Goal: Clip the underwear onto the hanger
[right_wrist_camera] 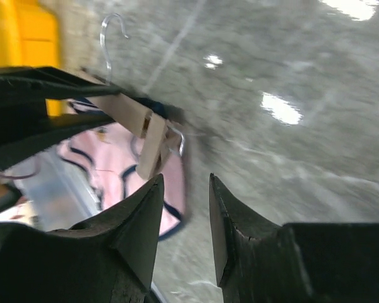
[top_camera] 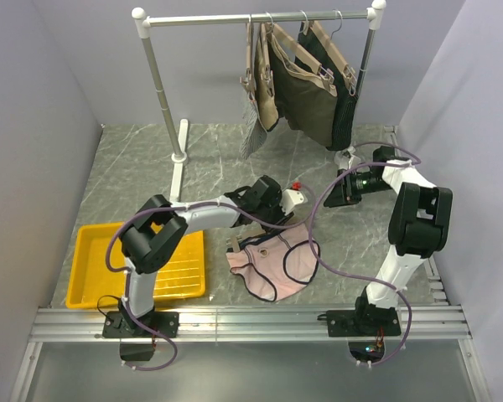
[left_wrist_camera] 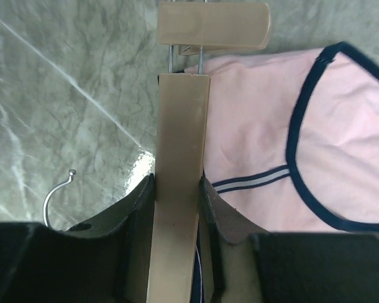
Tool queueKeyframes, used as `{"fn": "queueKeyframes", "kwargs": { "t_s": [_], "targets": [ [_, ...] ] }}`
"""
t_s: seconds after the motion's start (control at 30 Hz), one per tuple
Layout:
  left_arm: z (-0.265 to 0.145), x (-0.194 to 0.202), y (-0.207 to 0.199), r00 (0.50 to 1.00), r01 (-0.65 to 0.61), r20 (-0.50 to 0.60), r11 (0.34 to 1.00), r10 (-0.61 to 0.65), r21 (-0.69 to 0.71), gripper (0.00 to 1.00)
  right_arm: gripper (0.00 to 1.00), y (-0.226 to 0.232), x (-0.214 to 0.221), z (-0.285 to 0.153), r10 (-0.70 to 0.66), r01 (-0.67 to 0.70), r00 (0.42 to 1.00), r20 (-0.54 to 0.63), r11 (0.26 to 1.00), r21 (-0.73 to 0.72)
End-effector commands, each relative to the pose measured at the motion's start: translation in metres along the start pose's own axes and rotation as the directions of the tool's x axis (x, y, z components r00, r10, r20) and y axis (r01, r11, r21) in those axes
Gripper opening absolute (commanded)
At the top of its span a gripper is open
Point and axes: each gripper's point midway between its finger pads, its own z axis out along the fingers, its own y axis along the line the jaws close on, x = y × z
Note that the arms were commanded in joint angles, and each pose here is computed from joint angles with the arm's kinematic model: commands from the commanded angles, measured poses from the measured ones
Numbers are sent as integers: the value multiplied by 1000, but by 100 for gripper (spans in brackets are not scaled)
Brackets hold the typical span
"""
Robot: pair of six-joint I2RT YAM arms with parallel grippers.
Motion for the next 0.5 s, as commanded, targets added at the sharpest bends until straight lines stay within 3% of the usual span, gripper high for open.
{"fn": "queueKeyframes", "kwargs": {
  "t_s": [0.0, 0.47],
  "targets": [
    [-25, -49, 3, 985, -74, 151, 994, 85, -75, 0, 42, 22, -10, 0, 58, -55, 998, 24, 992, -109],
    [-33, -50, 2, 981, -95, 160, 990, 111, -104, 0, 33, 37, -2, 9, 72, -74, 997, -13, 976, -205]
  ]
}}
